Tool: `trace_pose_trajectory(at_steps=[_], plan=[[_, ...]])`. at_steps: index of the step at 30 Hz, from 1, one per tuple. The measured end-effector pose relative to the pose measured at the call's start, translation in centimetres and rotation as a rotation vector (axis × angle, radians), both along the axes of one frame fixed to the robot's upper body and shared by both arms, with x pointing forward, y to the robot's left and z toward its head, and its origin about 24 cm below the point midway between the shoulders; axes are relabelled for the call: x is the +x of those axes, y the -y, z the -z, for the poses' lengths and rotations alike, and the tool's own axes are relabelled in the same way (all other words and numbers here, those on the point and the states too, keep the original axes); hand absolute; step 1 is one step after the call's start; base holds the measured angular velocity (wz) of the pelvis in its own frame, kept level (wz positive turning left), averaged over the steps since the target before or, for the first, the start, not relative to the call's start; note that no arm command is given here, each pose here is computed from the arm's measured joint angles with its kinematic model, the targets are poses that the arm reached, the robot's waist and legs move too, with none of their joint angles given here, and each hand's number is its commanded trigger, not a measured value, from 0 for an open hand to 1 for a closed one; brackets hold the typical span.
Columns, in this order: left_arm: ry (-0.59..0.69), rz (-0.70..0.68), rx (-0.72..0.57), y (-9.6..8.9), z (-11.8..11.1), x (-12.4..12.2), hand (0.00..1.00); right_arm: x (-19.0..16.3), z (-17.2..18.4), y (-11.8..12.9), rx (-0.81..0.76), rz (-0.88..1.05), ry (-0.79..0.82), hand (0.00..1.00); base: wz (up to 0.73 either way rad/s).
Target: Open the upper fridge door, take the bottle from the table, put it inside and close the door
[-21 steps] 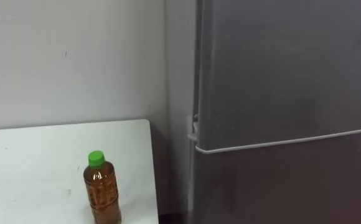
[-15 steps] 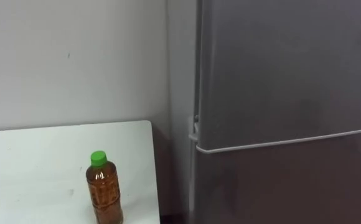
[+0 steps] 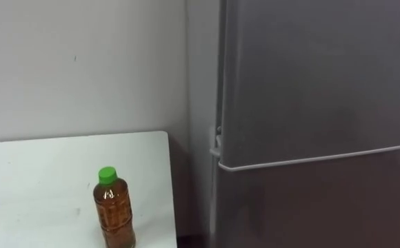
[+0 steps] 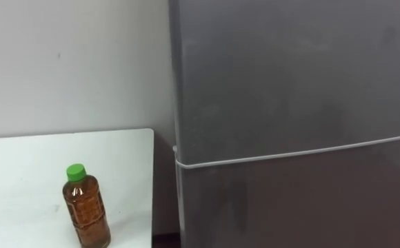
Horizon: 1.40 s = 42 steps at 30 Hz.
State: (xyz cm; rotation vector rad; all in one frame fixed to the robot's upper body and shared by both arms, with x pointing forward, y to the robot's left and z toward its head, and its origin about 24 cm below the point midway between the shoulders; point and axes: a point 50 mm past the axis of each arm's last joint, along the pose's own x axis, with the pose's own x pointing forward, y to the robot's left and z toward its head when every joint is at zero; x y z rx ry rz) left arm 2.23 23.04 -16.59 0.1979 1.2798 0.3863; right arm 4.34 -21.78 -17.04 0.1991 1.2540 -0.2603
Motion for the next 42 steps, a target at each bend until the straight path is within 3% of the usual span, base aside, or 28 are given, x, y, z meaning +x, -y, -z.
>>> trace_pose_trajectory(at_steps=[8,21,26,28,35,42], plan=[[-0.004,-0.031,0.005,-0.2,0.0,-0.4,0.0,-0.1,0.0,0.0,0.0,0.006,-0.003,0.0,0.0],[0.081,-0.388,0.05,-2.7,-0.7,-0.5,0.0,-0.4,-0.2,0.9,-0.013,0.074,0.001,0.0,-0.01],[0.252,-0.62,0.074,-4.6,-2.1,1.6,0.0,-0.5,-0.3,1.7,-0.029,0.089,0.0,0.0,-0.02],[0.376,-0.687,0.088,-5.7,-3.3,4.0,0.0,-0.5,-0.4,2.1,-0.044,0.083,-0.006,0.0,0.05],[0.669,-0.687,0.181,-7.9,-8.0,10.1,0.0,0.6,-0.9,2.6,-0.085,0.013,0.039,0.0,0.0],[1.025,-0.68,0.219,-9.0,-14.7,15.0,0.0,0.6,-0.9,2.5,-0.097,-0.013,0.048,0.0,0.0]])
